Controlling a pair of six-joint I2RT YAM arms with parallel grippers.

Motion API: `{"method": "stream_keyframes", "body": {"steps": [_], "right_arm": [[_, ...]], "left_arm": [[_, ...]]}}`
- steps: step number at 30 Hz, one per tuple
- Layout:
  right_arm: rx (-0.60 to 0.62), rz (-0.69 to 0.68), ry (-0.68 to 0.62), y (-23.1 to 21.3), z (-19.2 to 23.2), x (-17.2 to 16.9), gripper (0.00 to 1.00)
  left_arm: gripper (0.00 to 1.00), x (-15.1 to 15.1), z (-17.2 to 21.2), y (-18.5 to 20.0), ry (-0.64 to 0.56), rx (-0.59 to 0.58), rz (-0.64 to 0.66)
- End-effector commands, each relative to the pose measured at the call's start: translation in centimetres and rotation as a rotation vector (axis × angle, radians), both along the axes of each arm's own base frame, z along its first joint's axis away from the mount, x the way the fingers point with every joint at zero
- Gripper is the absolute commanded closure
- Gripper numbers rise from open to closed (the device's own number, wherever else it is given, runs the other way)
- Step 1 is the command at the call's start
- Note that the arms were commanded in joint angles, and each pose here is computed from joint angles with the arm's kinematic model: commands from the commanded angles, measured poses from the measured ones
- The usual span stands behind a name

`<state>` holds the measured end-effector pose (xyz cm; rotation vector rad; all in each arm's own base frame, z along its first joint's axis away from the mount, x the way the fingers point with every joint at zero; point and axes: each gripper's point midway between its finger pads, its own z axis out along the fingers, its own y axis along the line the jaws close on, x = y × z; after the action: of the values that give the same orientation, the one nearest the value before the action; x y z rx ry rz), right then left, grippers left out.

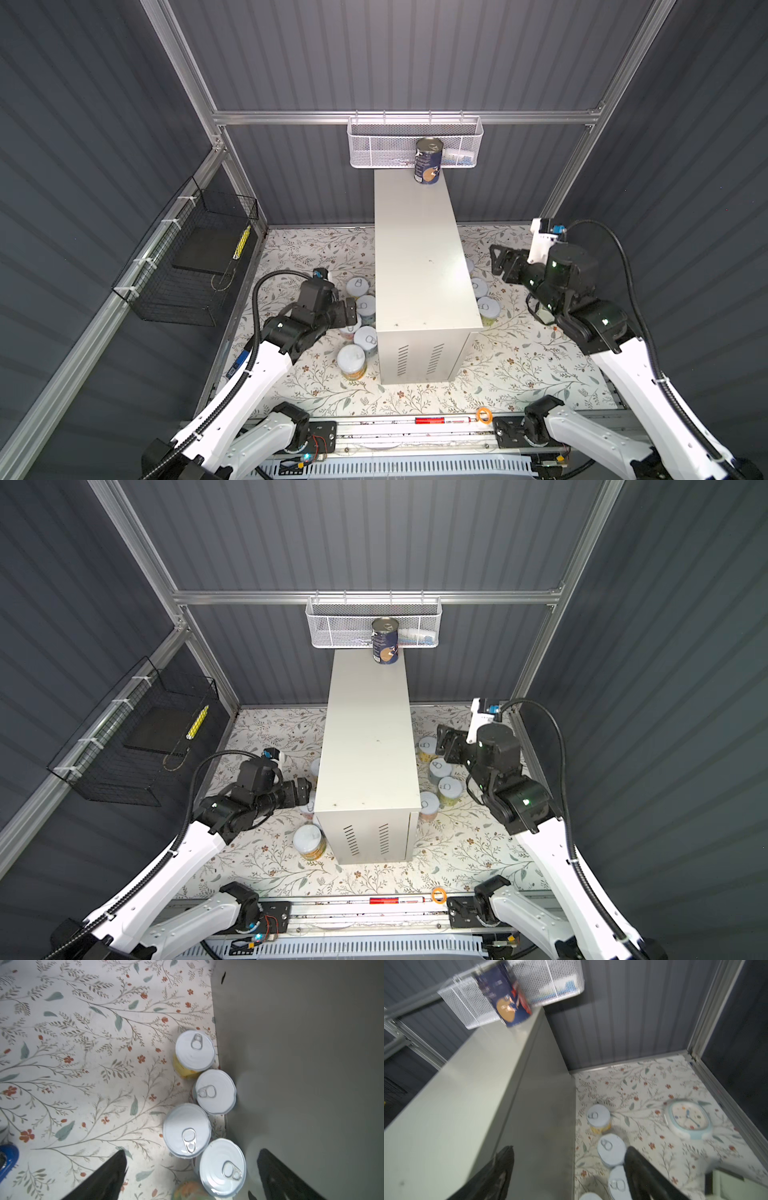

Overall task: Place and organize the canned foods onto the counter
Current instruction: 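Withdraw the right gripper while the left gripper lowers over white cans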

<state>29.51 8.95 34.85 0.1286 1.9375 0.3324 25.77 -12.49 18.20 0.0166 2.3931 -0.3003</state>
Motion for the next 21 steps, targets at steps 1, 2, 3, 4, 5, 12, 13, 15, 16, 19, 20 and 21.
{"method": "stream_keyframes", "body": {"steps": [1,2,3,4,5,12,13,15,16,19,20,21], "right_arm": [[0.003,-0.044,0.068,-1.3,-2.5,-1.6,0.15],[0.005,-0.042,0.074,-1.4,-2.9,-2.0,0.15],[0.008,-0.04,0.082,-1.4,-3.4,-2.3,0.14],[0.01,-0.041,0.091,-1.5,-4.0,-2.6,0.14],[0.012,-0.04,0.097,-1.6,-4.4,-2.8,0.13],[0.011,-0.039,0.114,-2.0,-5.8,-4.0,0.13],[0.007,-0.044,0.114,-2.1,-5.9,-4.0,0.13],[-0.004,-0.046,0.118,-2.2,-6.1,-4.0,0.12],[-0.007,-0.044,0.123,-2.1,-6.1,-3.9,0.12],[-0.02,-0.037,0.138,-2.0,-6.2,-3.7,0.12],[-0.025,-0.041,0.14,-2.1,-6.3,-3.7,0.11],[-0.03,-0.044,0.14,-2.1,-6.3,-3.6,0.11]], "left_arm": [[0.01,-2.2,-1.7,0.4,0.05,0.022,0.057],[0.01,-2.7,-2.1,0.2,0.054,0.028,0.053],[0.0,-3.2,-2.4,-0.2,0.053,0.03,0.044],[0.01,-3.7,-2.7,-0.3,0.051,0.037,0.043],[0.01,-4.1,-3.0,-0.6,0.048,0.039,0.043],[0.01,-5.3,-5.3,-1.5,0.024,-0.013,0.06],[0.01,-5.3,-5.5,-1.4,0.022,-0.013,0.059],[0.01,-5.4,-5.8,-1.4,0.022,-0.011,0.058],[0.01,-5.4,-6.0,-1.4,0.023,-0.011,0.054],[0.0,-5.5,-6.7,-2.0,0.026,-0.033,0.036],[0.01,-5.5,-7.0,-2.2,0.031,-0.042,0.027],[0.01,-5.5,-7.2,-2.5,0.036,-0.053,0.021]]}}
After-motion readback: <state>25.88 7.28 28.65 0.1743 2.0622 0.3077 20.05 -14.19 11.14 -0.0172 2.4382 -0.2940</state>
